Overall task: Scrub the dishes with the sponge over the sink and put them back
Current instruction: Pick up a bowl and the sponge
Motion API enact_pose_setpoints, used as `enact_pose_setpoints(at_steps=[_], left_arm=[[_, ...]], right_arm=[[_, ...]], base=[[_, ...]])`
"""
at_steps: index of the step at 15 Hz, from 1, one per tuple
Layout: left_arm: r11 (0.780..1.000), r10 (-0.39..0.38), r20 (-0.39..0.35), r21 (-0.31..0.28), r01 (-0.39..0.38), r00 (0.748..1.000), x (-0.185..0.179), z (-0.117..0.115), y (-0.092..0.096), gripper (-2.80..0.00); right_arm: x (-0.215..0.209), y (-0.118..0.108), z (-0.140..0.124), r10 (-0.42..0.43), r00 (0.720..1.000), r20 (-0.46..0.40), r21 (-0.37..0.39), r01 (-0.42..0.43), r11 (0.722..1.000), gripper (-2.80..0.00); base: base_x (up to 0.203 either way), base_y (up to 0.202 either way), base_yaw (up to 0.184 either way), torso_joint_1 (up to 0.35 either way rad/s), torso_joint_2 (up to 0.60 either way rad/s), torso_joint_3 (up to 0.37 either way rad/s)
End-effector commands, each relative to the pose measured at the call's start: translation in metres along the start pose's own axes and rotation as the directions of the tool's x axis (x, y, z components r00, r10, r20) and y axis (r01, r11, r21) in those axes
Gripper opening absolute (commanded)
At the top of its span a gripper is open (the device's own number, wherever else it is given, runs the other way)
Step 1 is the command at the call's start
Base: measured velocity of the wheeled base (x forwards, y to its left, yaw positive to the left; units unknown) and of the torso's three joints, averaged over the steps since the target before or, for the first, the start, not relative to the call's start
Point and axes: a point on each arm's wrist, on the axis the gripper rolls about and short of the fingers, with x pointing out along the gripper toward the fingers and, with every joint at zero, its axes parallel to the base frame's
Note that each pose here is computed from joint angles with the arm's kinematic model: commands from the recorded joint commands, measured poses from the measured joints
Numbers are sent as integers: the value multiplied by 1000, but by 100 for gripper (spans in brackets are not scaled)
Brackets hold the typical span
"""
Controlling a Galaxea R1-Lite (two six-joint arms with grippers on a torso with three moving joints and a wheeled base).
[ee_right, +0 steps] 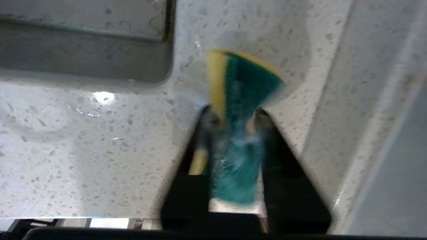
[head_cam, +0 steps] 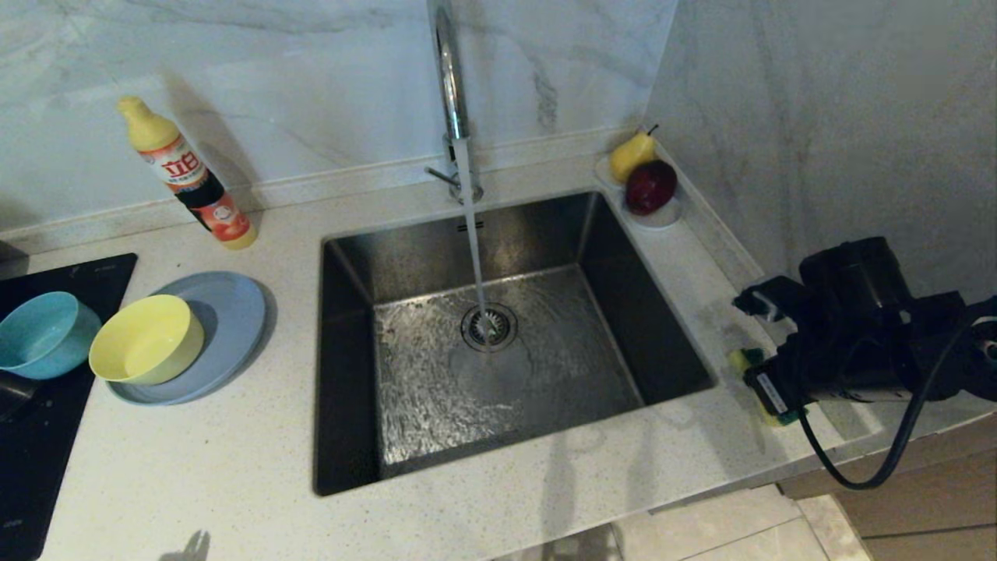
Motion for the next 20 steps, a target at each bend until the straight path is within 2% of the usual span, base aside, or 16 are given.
enact_pose_setpoints(at_steps=[1, 9, 20], left_arm=[[1000, 2, -41, 0, -2, 999, 2, -11, 0, -280], [1000, 2, -41, 0, -2, 999, 2, -11, 0, -280], [1000, 2, -41, 0, -2, 999, 2, -11, 0, -280]], right_arm=[[5, 1, 1, 3, 1000, -9, -3, -3, 1000, 0], [-6, -3, -1, -6, 1000, -6, 18, 6, 1000, 0], [-20, 0, -14, 48, 997, -59, 37, -46, 998, 0]], base=[[0, 0, 0, 0, 0, 0], [0, 0, 0, 0, 0, 0], [0, 0, 0, 0, 0, 0]])
